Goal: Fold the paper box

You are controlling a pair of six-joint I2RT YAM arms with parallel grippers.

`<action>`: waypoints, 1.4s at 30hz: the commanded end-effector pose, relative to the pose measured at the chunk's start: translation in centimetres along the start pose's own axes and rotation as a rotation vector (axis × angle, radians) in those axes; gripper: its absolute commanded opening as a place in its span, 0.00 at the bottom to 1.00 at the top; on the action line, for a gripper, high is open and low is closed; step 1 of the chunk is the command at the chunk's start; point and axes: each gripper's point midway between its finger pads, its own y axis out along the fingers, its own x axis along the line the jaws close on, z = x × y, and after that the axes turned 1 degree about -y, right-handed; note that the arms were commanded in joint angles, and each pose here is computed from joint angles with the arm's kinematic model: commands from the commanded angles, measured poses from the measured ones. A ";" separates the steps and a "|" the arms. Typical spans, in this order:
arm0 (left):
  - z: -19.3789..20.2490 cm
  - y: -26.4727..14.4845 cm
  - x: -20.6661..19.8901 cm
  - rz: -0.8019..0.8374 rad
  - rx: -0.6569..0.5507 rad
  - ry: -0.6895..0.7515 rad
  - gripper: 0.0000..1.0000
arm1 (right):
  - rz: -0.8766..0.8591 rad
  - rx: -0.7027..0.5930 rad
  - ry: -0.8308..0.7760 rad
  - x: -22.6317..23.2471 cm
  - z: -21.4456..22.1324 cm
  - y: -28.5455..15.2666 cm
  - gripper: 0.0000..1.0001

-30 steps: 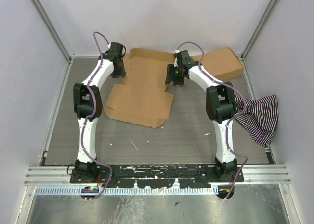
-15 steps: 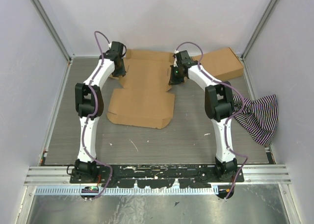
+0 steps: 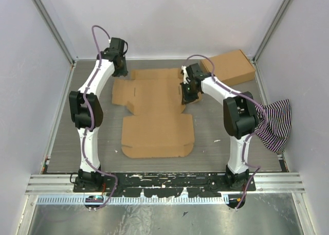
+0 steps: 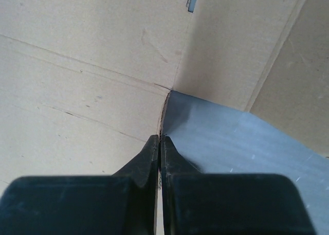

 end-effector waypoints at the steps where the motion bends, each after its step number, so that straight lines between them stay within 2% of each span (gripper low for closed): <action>1: -2.7 -2.1 0.2 0.006 -0.066 0.024 0.38 | -0.062 -0.002 -0.109 3.0 2.5 -3.4 0.02; 8: -0.5 -0.8 0.2 0.000 0.044 0.046 0.38 | -0.076 0.000 -0.093 4.8 5.1 -5.0 0.05; 18: 4.1 0.5 2.9 -0.096 0.249 0.122 0.38 | -0.060 -0.002 -0.078 5.0 5.5 -5.2 0.05; 36: 7.0 3.2 1.6 0.067 0.385 0.017 0.37 | -0.063 0.005 -0.085 5.1 5.4 -5.0 0.06; 38: 7.5 3.5 1.7 0.076 0.409 0.011 0.33 | -0.063 0.008 -0.086 5.1 5.5 -4.9 0.06; 39: 7.7 3.5 1.7 0.079 0.420 0.009 0.27 | -0.062 0.010 -0.087 5.0 5.5 -4.8 0.05; 42: 7.6 3.2 1.5 0.097 0.423 0.003 0.01 | -0.064 0.017 -0.087 5.1 5.5 -4.5 0.06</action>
